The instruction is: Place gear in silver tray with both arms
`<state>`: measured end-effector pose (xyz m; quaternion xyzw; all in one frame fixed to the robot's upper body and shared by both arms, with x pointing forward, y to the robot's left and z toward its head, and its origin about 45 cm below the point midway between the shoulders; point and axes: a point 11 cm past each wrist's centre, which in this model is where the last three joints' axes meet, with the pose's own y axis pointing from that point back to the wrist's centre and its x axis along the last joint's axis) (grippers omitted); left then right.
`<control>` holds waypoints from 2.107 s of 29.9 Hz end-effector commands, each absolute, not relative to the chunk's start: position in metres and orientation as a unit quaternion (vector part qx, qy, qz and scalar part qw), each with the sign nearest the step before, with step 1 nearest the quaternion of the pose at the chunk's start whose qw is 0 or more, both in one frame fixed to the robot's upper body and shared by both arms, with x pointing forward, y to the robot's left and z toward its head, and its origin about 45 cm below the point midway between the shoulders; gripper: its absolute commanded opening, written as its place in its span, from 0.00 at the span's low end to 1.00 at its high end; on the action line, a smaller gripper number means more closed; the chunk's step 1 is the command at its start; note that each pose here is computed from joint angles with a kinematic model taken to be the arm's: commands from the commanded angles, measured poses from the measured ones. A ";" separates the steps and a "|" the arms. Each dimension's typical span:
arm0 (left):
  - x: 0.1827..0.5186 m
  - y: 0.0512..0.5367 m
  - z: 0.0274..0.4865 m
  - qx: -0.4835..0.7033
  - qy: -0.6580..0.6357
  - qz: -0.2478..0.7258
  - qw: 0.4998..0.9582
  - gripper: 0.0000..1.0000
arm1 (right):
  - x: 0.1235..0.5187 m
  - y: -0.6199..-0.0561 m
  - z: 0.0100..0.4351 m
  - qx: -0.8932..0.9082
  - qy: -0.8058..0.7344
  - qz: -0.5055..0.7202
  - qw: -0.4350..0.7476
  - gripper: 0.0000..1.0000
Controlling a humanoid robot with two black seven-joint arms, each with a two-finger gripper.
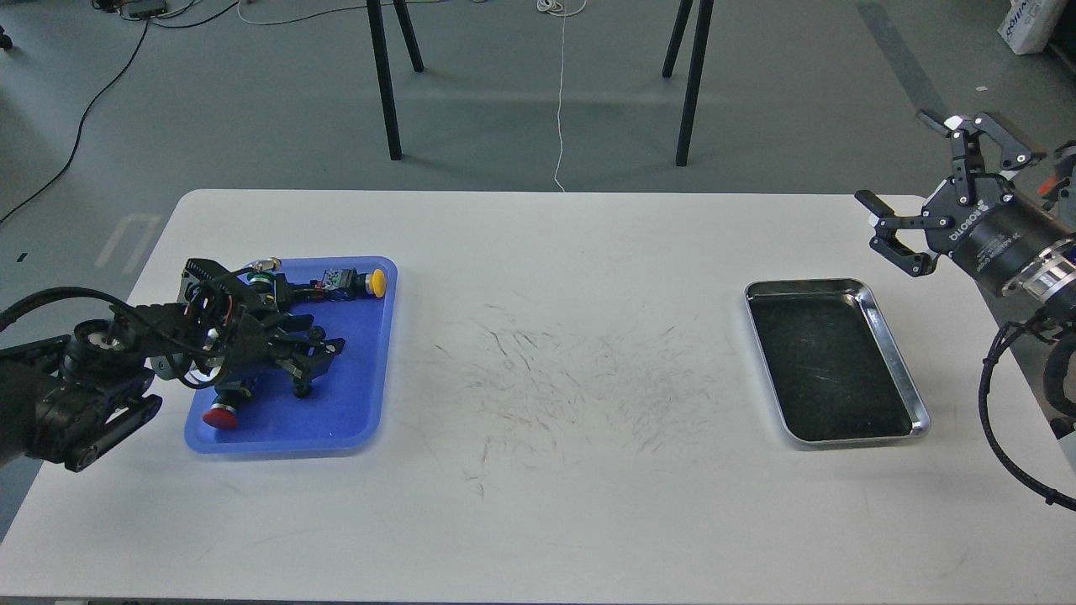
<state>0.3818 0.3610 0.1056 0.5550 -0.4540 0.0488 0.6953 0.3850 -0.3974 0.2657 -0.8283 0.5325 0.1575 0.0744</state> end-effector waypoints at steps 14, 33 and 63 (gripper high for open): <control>0.388 0.359 0.113 0.557 -0.473 0.036 0.682 0.27 | 0.385 -0.399 0.264 -0.826 0.535 0.158 0.073 0.99; 0.412 0.353 0.152 0.545 -0.510 0.043 0.664 0.22 | 0.384 -0.401 0.262 -0.825 0.537 0.159 0.071 0.99; 0.447 0.151 0.218 0.394 -0.544 0.017 0.740 0.24 | 0.383 -0.407 0.258 -0.820 0.546 0.160 0.064 0.99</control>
